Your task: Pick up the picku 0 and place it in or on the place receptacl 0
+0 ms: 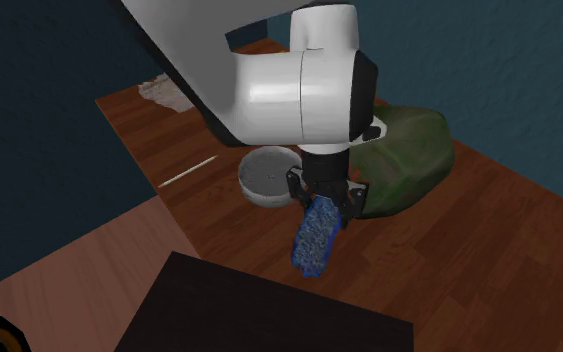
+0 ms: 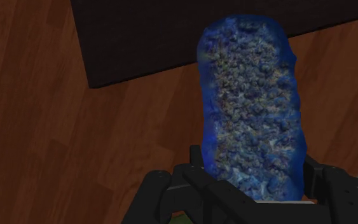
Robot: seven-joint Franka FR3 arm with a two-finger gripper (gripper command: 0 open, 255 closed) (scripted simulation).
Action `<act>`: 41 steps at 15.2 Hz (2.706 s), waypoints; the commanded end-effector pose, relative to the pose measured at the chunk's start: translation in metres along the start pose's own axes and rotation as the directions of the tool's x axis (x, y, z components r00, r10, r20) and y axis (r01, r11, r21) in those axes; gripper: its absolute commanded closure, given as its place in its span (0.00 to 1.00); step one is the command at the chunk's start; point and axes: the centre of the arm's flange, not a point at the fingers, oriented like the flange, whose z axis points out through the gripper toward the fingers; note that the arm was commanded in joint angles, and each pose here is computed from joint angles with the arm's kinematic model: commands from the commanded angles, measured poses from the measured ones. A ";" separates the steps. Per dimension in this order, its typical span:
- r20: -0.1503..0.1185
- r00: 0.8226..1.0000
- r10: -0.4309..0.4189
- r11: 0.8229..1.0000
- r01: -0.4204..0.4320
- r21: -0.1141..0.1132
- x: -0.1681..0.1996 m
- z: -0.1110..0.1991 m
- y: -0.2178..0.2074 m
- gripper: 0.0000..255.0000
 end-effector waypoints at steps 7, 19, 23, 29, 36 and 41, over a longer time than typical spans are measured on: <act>0.001 1.000 0.001 1.000 -0.001 0.001 0.060 -0.025 -0.083 1.00; 0.001 1.000 0.001 1.000 -0.001 0.001 0.136 -0.049 -0.187 1.00; 0.001 1.000 0.001 1.000 -0.001 0.001 0.139 -0.028 -0.192 1.00; 0.001 1.000 0.001 1.000 -0.001 0.001 0.144 0.002 -0.198 1.00; 0.001 1.000 0.001 1.000 -0.001 0.001 0.145 0.006 -0.199 1.00; 0.001 1.000 0.001 1.000 -0.001 0.001 0.145 0.006 -0.199 0.00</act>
